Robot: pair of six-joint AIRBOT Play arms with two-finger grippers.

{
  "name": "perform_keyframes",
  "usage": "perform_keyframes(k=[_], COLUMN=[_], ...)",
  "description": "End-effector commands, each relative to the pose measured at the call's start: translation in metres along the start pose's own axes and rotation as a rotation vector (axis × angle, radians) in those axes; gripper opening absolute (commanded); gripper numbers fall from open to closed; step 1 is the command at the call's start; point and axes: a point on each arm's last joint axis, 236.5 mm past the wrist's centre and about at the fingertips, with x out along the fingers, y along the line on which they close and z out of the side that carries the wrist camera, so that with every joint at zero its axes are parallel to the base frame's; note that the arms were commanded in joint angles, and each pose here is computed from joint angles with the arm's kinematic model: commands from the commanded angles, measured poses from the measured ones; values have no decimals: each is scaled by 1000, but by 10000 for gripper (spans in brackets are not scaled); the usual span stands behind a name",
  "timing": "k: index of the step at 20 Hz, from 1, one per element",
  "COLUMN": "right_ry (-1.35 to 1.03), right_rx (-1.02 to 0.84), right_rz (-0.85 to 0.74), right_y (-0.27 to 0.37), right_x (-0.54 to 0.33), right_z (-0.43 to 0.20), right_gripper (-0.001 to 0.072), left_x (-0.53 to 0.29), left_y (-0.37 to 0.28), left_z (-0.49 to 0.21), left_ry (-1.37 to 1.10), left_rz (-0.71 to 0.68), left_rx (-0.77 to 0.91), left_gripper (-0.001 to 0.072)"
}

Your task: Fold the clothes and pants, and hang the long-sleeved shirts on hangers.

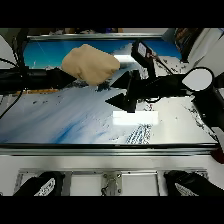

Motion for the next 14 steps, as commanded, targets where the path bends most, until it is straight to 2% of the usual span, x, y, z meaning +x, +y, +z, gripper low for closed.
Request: perform_keyframes(k=[1, 2, 3, 14], right_ry=[39, 46, 51, 53], right_rx=[30, 29, 28, 29], right_rz=[63, 75, 83, 87], right_y=[10, 13, 15, 16], right_x=[23, 23, 23, 23], right_z=[-14, -15, -17, -17], right_gripper=[404, 137, 38, 35], left_x=[2, 2, 2, 2], left_y=[2, 2, 2, 2], left_z=[-8, -8, -8, -7], left_ry=[12, 11, 9, 8], left_rz=[-1, -2, -1, 0], left_rx=[-12, -12, -12, -13], left_gripper=[28, 28, 28, 28])
